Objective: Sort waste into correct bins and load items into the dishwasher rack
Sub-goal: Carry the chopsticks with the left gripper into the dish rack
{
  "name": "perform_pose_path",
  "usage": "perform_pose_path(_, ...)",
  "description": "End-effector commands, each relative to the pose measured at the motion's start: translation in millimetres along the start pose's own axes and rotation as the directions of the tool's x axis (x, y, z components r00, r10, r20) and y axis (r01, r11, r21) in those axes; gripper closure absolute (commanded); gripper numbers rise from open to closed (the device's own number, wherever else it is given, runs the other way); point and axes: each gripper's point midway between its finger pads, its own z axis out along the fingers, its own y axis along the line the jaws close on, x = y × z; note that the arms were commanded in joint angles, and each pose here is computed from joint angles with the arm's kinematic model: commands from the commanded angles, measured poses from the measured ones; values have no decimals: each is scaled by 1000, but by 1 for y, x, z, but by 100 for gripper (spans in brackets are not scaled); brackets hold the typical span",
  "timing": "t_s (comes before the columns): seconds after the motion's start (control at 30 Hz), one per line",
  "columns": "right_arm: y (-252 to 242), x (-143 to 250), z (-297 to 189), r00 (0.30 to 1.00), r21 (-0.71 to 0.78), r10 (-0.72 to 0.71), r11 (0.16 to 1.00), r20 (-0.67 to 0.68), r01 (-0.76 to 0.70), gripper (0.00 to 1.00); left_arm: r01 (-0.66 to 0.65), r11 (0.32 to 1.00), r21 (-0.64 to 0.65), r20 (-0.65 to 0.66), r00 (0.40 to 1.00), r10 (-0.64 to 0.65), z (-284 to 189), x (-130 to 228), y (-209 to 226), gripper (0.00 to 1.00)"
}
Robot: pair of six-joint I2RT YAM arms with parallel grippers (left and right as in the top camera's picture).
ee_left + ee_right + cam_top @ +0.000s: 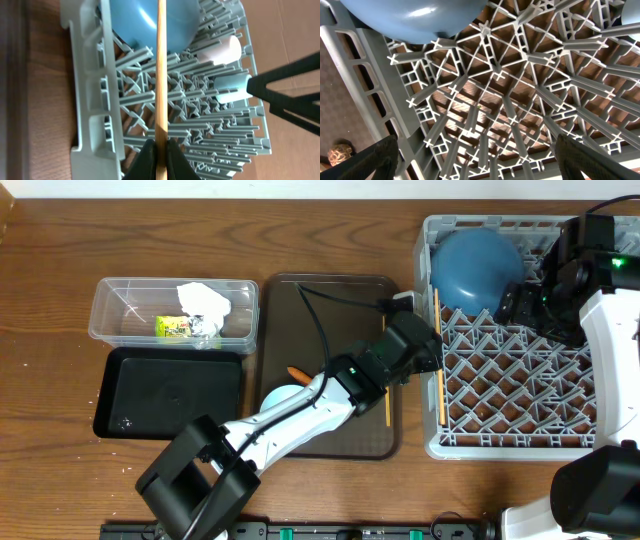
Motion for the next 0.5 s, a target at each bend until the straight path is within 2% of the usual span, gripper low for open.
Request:
perform_pose_path(0.0,-2,1,-1,1000,-2,-5,1000,0,5,7,-1,1000,20,-20,1000,2,3,9,-8,94)
perform_pose_path(0.47,-2,3,-1,1000,0,-5,1000,-8,5,8,-16,1000,10,-29,999,16,34,24,8,93)
